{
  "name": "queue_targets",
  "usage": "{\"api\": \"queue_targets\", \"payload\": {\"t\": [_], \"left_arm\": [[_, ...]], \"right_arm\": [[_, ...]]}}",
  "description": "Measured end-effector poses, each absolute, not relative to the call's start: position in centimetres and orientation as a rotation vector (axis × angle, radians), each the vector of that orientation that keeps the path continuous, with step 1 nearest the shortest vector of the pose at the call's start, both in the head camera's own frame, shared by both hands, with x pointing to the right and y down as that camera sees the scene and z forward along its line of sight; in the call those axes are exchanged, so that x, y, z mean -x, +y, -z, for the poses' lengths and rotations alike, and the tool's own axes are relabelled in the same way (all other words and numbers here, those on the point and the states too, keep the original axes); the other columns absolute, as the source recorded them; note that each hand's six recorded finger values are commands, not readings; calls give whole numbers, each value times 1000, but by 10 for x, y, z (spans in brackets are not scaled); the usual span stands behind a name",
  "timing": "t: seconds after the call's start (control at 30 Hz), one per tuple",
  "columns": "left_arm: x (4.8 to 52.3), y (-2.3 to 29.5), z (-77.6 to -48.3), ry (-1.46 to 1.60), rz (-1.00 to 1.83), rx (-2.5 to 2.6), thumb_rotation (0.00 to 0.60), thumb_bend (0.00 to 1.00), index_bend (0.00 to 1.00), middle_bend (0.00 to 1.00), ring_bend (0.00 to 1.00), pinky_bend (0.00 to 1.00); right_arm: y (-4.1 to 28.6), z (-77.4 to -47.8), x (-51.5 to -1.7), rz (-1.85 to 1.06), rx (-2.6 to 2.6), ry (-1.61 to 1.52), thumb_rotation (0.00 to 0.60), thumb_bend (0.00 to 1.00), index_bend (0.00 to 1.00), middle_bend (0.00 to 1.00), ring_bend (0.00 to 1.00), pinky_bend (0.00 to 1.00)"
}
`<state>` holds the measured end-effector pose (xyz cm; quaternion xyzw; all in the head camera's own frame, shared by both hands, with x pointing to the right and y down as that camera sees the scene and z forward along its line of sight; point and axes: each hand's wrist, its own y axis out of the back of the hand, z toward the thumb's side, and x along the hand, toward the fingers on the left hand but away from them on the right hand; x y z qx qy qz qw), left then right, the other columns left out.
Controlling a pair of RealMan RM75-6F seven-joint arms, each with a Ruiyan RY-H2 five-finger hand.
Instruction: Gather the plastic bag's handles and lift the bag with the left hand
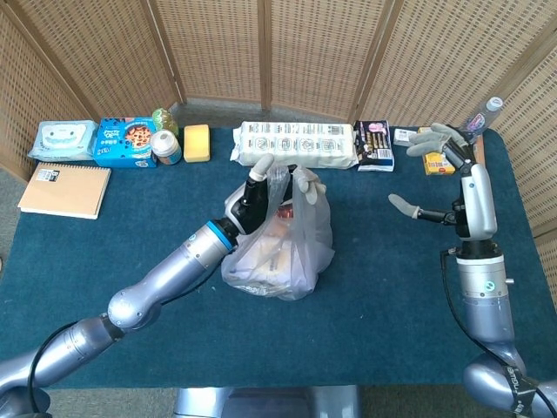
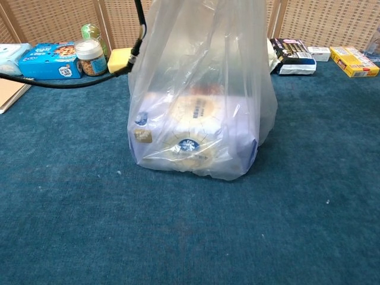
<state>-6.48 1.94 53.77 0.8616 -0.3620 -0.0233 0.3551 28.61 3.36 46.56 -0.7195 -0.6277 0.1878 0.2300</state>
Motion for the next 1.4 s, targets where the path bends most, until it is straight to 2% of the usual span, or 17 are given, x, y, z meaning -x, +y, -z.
{"api": "queue_targets", "payload": {"t": [0.07,0.2,0.37,0.67,0.83,0.93,1.0,1.2,1.3,1.4], "left_arm": [[63,20,-537,-913,93,-2176,0,219,558,552,346,218],[61,21,-537,-842,155,-2038,0,224,558,552,346,340],[64,19,-539,-776,204,-1908,8,225,558,552,352,389],[76,10,-539,-774,221,-1849,164,255,562,553,455,513],[84,7,-537,-768,225,-1825,197,285,615,584,502,559],[87,6,-533,-758,231,-1811,255,310,670,637,557,591],[88,6,-529,-748,234,-1807,339,324,701,668,588,614],[90,2,-516,-724,248,-1809,542,332,767,737,649,668],[90,-1,-507,-717,257,-1819,594,333,802,771,680,684],[90,-3,-498,-705,270,-1825,600,334,831,799,706,695]], "right_arm": [[34,-465,-287,-515,1976,-1728,600,114,380,305,155,64],[34,-464,-288,-509,1976,-1731,600,114,380,305,155,63],[33,-463,-288,-506,1978,-1728,600,114,380,305,155,64],[33,-464,-289,-511,1973,-1726,600,114,380,305,155,64],[33,-464,-290,-530,1958,-1718,600,119,380,305,157,64],[33,-465,-292,-562,1930,-1703,600,137,389,307,172,87],[33,-467,-294,-597,1902,-1688,600,152,406,322,196,119],[35,-477,-304,-758,1825,-1614,600,174,476,396,294,269],[37,-483,-311,-841,1809,-1566,600,176,502,416,319,285],[37,-489,-316,-893,1803,-1544,600,177,513,418,323,287]]}}
